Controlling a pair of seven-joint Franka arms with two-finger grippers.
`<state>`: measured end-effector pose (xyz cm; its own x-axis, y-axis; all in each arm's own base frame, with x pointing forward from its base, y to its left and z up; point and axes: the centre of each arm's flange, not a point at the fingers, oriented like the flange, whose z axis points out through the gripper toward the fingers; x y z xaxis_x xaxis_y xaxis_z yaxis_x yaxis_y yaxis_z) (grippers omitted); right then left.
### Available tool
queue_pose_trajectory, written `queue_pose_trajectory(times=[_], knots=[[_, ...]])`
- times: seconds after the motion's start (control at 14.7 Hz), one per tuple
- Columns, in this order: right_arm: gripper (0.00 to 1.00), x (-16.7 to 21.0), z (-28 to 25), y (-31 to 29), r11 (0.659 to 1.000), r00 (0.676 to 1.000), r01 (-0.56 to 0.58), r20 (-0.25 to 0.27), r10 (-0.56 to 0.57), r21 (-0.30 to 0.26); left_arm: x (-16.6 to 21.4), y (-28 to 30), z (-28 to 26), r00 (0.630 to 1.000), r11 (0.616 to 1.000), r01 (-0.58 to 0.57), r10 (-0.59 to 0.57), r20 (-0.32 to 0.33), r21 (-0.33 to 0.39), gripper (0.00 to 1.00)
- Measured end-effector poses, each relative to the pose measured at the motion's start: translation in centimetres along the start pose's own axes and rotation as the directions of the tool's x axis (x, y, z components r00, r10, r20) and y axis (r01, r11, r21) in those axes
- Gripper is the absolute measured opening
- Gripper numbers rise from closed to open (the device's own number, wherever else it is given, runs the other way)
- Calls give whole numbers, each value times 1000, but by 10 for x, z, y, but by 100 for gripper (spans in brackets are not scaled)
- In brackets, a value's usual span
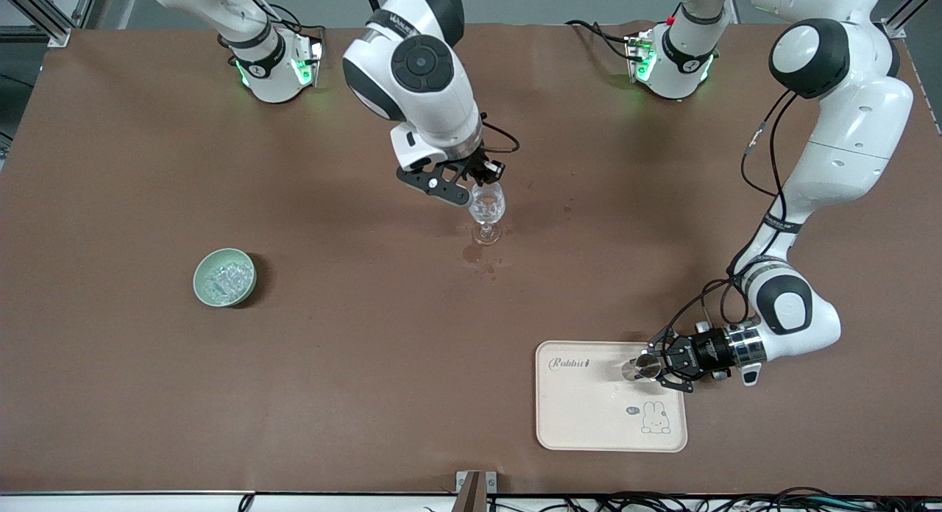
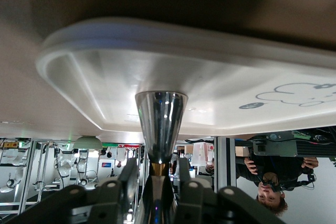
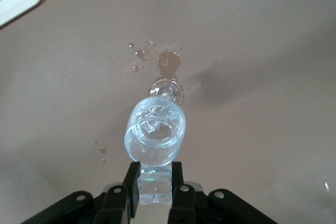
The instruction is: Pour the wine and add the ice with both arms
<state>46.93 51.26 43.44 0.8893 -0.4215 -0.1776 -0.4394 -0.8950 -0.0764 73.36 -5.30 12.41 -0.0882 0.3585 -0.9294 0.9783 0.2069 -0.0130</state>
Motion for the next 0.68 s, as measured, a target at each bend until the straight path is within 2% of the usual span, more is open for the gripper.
queue_pose_trajectory(times=[0.14, 0.34, 0.55, 0.68], knots=[[27, -5, 14, -4, 1000, 1000, 9, -7, -9, -19, 2, 1, -3, 1000, 1000, -3, 3, -4, -4, 46], [27, -9, 28, -7, 999, 1000, 20, -8, -20, -39, 3, 7, -13, 999, 999, -37, 37, -36, -7, 74], [27, -6, 36, -7, 998, 1000, 24, -14, -25, -51, -3, 14, -36, 970, 985, -161, 170, -176, 67, 100], [27, -3, 40, -7, 998, 999, 26, -23, -27, -51, -16, 17, -53, 918, 955, -249, 286, -274, 164, 100]])
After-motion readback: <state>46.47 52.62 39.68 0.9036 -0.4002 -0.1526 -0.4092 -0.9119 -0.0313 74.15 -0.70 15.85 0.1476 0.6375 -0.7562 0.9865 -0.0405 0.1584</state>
